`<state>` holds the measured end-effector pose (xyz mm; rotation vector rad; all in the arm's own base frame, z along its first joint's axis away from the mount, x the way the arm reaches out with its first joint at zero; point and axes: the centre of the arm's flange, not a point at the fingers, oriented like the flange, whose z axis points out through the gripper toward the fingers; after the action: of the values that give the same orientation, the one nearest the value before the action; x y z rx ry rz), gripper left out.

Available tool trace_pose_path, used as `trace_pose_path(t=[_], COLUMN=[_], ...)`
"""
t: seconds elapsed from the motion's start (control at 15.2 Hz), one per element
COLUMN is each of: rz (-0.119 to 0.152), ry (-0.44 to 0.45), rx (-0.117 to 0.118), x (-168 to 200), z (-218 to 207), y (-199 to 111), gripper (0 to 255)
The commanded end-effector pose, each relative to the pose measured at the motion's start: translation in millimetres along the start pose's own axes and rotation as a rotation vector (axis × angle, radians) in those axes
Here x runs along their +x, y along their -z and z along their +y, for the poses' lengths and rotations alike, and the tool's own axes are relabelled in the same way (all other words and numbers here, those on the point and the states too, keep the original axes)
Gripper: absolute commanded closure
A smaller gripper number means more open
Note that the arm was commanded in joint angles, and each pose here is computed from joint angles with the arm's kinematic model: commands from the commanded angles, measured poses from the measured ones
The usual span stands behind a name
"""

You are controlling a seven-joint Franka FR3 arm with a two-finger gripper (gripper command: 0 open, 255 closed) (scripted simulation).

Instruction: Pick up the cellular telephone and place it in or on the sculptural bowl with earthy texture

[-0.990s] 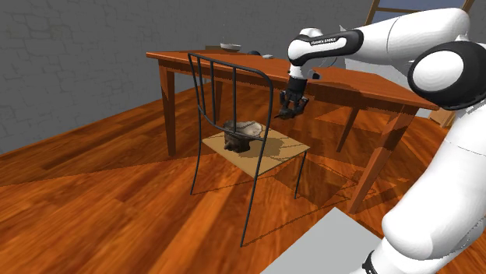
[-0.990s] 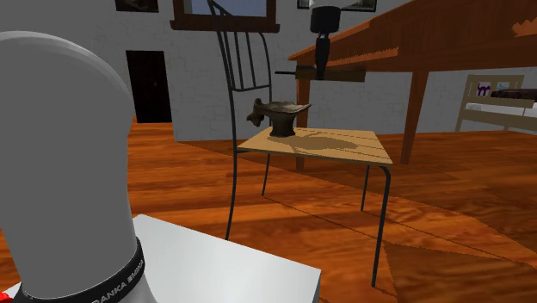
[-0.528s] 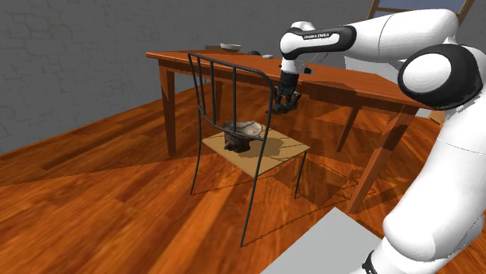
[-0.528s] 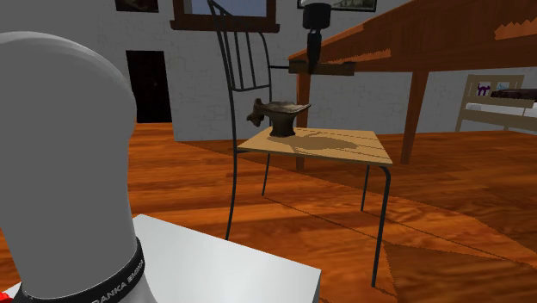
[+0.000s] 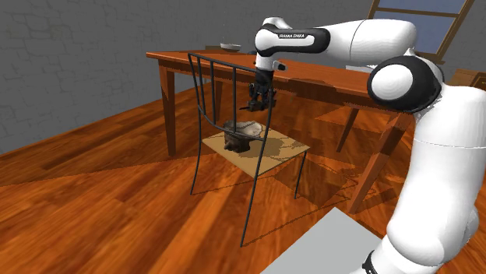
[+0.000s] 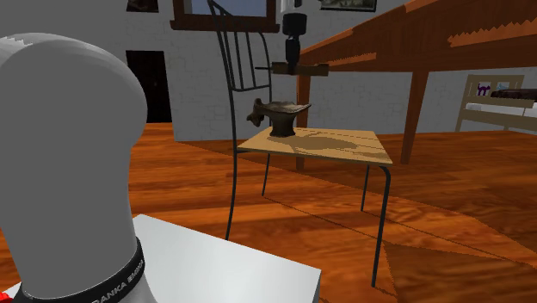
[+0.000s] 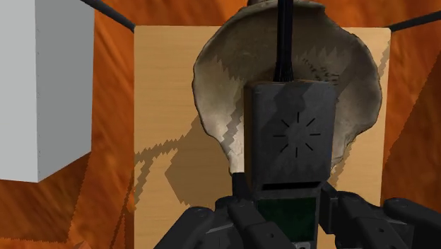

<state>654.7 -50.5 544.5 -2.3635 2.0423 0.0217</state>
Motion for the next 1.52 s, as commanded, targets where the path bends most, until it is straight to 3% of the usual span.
trace_pose_path(t=[0.0, 0.2, 0.99, 1.45], rz=[0.000, 0.000, 0.000, 0.000], ry=[-0.001, -0.001, -0.001, -0.001], rx=[0.001, 0.001, 0.001, 0.001], x=[-17.3, -44.5, -43.0, -43.0], z=[-17.3, -46.3, -46.0, -46.0], y=[-1.6, -2.7, -70.7, -70.7], gripper=[255, 255, 255, 255])
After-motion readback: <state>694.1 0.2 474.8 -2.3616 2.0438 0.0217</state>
